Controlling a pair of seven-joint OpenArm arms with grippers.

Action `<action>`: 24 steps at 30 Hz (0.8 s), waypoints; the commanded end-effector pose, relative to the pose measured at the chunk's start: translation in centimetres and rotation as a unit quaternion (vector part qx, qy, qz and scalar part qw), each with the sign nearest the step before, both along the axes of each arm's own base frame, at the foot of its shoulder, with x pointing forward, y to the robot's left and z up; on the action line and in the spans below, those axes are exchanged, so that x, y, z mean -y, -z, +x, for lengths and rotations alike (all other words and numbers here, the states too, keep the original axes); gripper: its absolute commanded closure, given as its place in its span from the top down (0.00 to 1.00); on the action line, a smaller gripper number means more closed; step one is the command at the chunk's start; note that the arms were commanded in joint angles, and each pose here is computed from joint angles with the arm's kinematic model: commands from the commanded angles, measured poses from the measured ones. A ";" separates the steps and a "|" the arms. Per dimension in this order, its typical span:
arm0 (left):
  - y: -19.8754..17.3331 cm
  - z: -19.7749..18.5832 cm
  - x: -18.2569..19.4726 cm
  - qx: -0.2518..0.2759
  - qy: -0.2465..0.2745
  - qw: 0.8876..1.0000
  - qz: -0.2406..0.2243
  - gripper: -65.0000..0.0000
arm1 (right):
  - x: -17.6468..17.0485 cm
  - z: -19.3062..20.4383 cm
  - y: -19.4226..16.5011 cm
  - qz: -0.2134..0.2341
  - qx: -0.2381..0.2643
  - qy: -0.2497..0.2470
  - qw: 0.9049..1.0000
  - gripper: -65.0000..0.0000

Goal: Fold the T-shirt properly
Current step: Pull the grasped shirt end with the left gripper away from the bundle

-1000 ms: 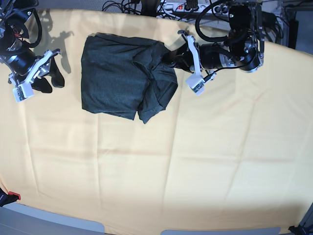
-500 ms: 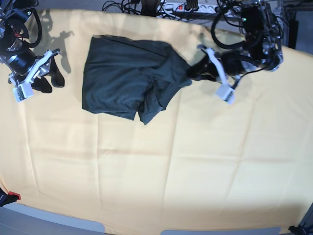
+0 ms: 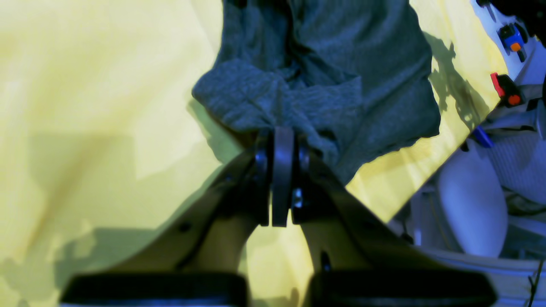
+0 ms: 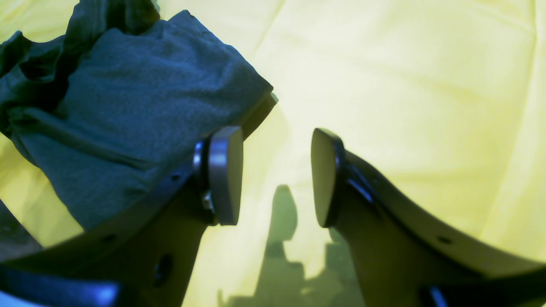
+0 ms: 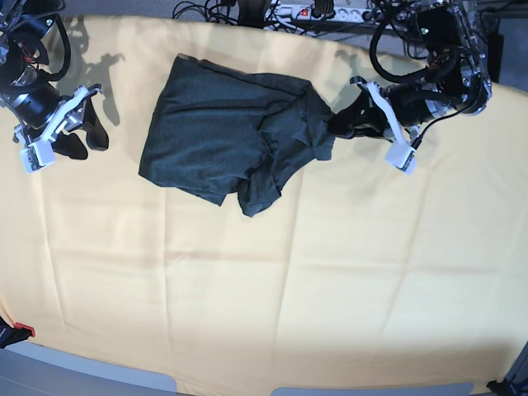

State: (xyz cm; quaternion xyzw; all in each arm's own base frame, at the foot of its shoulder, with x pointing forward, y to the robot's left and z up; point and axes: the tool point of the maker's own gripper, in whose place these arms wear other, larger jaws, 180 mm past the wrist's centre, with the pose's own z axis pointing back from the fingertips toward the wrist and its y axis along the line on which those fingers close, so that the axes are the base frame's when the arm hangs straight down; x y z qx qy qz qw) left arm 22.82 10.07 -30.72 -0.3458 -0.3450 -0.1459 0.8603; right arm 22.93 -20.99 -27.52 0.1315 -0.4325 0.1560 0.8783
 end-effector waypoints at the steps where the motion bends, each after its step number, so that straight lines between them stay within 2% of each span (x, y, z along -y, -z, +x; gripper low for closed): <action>1: -1.5 0.8 0.0 0.028 -0.003 1.000 -0.010 0.00 | -0.1 0.4 -1.2 0.000 0.023 -0.006 1.000 0.41; 7: -1.3 1.5 -1.3 0.034 -0.026 0.999 0.013 0.00 | -0.1 0.4 -1.2 0.000 0.023 -0.007 1.000 0.41; 11: -0.7 0.7 -1.3 0.021 -0.026 0.999 0.014 0.00 | -0.1 0.4 -1.2 0.001 0.024 -0.007 1.000 0.41; 14: 0.3 0.3 -1.9 0.006 -0.034 0.999 0.034 0.00 | -0.1 0.4 -1.2 0.001 0.024 -0.007 1.000 0.41; 19: 2.2 0.9 -4.1 -0.029 -0.108 0.990 0.083 0.00 | -0.1 0.4 -1.2 0.001 0.024 -0.007 1.000 0.41; 22: 2.8 1.5 -5.1 -0.041 -0.160 0.982 0.094 0.00 | -0.2 0.4 -1.3 0.002 0.025 -0.007 1.000 0.41; 24: 2.9 1.6 -5.1 -0.048 -0.173 0.980 0.088 0.00 | -0.5 0.4 -1.5 0.012 0.029 -0.012 0.999 0.41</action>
